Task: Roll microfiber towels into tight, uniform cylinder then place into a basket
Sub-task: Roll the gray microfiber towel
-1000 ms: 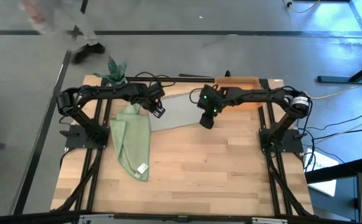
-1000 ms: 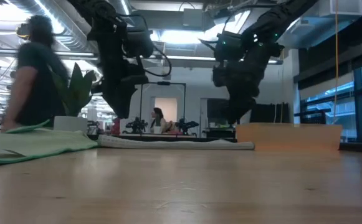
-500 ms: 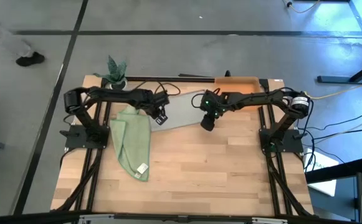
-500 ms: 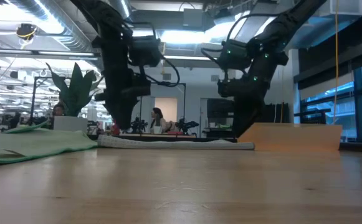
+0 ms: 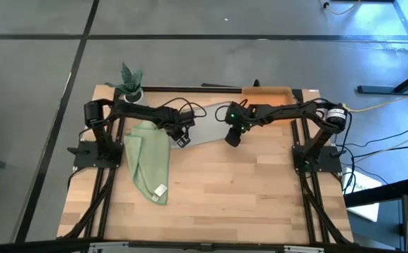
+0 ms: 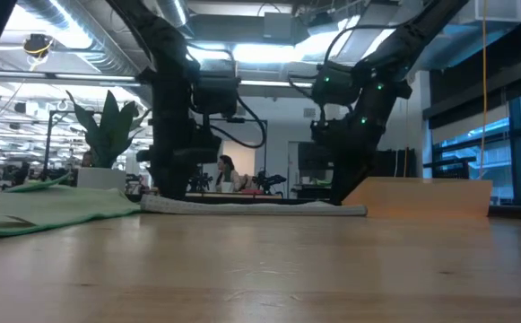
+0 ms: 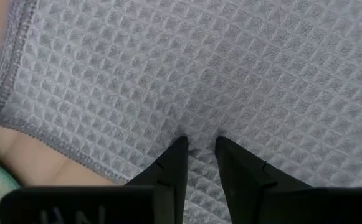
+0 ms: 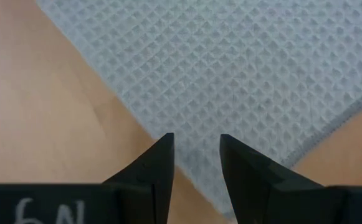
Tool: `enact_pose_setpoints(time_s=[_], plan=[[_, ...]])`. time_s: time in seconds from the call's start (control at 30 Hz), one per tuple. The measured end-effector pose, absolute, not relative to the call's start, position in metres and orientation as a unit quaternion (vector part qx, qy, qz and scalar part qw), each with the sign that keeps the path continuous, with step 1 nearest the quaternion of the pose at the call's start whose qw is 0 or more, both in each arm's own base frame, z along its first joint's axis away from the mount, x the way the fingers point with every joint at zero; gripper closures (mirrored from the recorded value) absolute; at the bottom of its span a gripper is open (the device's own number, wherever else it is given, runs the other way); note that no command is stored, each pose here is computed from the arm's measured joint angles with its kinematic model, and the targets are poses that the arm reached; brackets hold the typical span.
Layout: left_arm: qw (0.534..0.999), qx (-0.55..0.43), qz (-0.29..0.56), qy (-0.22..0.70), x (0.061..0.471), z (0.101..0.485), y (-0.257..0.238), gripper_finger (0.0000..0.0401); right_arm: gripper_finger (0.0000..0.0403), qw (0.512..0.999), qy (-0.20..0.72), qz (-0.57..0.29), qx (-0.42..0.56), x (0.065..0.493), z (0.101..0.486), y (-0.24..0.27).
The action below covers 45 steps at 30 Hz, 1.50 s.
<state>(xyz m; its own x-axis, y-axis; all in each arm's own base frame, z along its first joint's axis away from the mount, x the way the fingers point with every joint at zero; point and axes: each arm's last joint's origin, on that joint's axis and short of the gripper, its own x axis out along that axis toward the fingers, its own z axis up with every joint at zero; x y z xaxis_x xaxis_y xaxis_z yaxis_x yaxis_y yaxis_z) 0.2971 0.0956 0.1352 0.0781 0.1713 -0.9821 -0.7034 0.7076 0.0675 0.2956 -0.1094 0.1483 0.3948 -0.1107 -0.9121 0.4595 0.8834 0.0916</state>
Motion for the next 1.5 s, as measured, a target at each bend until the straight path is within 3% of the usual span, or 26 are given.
enact_pose_setpoints(time_s=[0.33,0.83,1.17,1.4,1.5], plan=[[0.702,-0.251,0.272,0.609,0.304,0.134,0.072,0.0321,0.0273,0.799,0.54,-0.228,0.132,0.298,0.131,-0.116],[0.722,-0.263,0.194,0.609,0.316,0.133,0.027,0.0321,0.0273,0.814,0.511,-0.246,0.126,0.299,0.133,-0.13],[0.755,-0.274,0.191,0.565,0.311,0.162,0.032,0.0321,0.0273,0.822,0.497,-0.246,0.133,0.312,0.17,-0.132],[0.772,-0.249,0.252,0.527,0.295,0.194,0.048,0.0321,0.0273,0.85,0.476,-0.136,0.181,0.327,0.189,-0.118],[0.747,-0.228,0.306,0.544,0.283,0.195,0.061,0.0321,0.0273,0.858,0.473,-0.084,0.18,0.332,0.189,-0.105]])
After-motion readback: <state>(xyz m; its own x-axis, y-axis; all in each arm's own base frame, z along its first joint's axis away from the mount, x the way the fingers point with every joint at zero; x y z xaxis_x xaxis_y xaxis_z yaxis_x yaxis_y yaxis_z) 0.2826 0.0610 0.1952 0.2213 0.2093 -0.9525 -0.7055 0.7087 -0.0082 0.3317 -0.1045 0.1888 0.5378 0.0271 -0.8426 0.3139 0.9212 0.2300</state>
